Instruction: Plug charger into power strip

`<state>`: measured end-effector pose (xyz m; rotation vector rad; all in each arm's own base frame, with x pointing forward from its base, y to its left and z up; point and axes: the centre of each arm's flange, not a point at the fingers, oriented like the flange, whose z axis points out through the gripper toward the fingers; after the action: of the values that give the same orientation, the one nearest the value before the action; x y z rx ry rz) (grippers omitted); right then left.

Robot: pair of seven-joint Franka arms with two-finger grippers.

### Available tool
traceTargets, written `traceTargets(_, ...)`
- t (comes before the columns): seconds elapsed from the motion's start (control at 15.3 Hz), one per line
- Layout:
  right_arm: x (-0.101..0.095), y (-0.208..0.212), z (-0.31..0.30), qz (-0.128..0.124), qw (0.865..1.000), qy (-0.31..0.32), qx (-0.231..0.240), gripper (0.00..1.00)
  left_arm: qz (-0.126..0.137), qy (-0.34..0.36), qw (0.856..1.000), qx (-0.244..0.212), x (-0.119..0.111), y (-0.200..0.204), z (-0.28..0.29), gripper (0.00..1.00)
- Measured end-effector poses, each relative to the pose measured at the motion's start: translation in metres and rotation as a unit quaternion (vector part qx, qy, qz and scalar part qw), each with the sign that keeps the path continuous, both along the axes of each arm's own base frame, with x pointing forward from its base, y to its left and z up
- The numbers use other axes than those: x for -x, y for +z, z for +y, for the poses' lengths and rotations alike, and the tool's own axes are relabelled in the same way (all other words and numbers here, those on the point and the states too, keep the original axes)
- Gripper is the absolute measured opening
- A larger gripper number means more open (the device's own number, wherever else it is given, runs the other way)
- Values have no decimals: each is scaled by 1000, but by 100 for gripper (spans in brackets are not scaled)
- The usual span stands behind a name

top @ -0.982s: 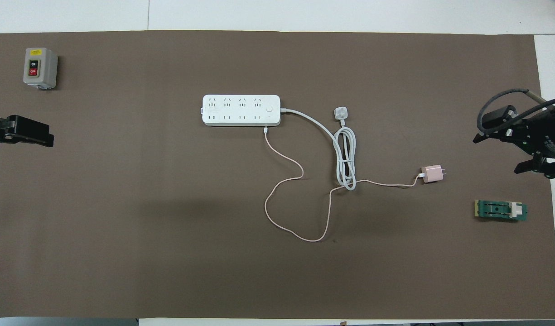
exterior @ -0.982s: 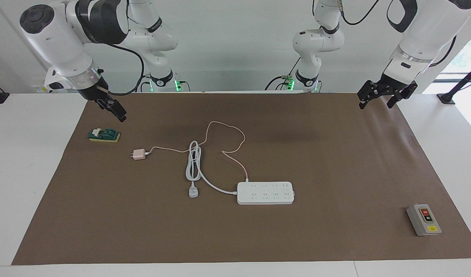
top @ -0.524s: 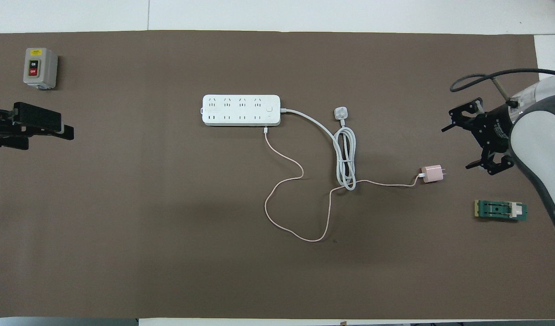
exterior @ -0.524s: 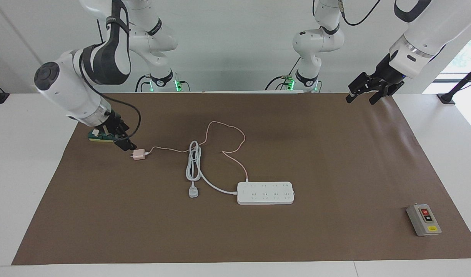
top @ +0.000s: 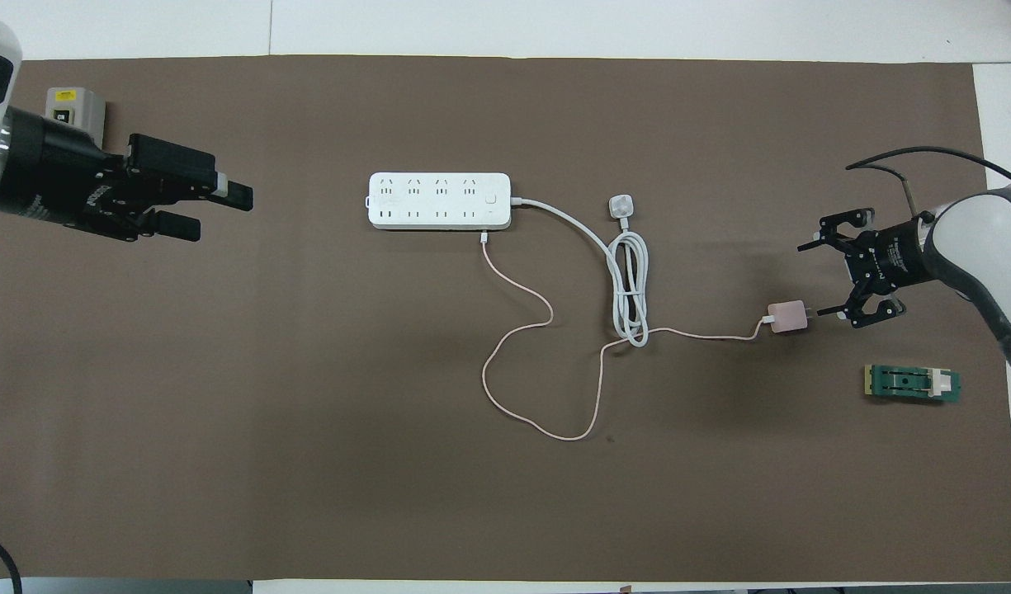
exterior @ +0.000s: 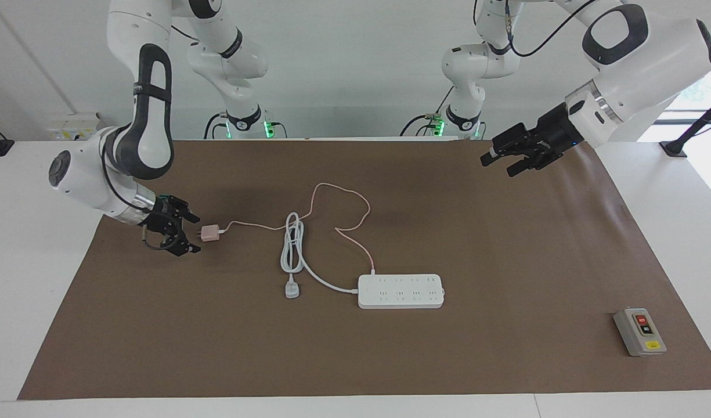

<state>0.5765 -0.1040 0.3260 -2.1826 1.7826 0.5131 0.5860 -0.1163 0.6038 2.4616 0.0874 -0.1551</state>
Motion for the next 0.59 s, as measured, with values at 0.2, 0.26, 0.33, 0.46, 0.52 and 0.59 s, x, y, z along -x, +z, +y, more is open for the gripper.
traceTargets(0.2, 4, -7, -3, 7, 1000, -8, -8, 100, 5, 2, 996, 93, -8, -3, -20, 100)
traceTargets(0.26, 7, -10, -2, 11, 1000, -8, -9, 100, 4, 2, 993, 122, -11, -5, -24, 100)
traceTargets(0.33, 9, -14, -2, 15, 1000, -7, -11, 100, 4, 3, 989, 149, -13, -12, -27, 100)
traceTargets(0.46, 14, -20, -2, 13, 1000, 10, -15, 100, 2, 1, 981, 196, -16, -38, -35, 100)
traceTargets(0.52, 18, -24, -2, 10, 1000, 23, -17, 100, -7, -1, 977, 215, -16, -57, -41, 100)
traceTargets(0.59, 22, -30, -1, 9, 999, 34, -19, 100, -17, -2, 974, 228, -15, -78, -46, 100)
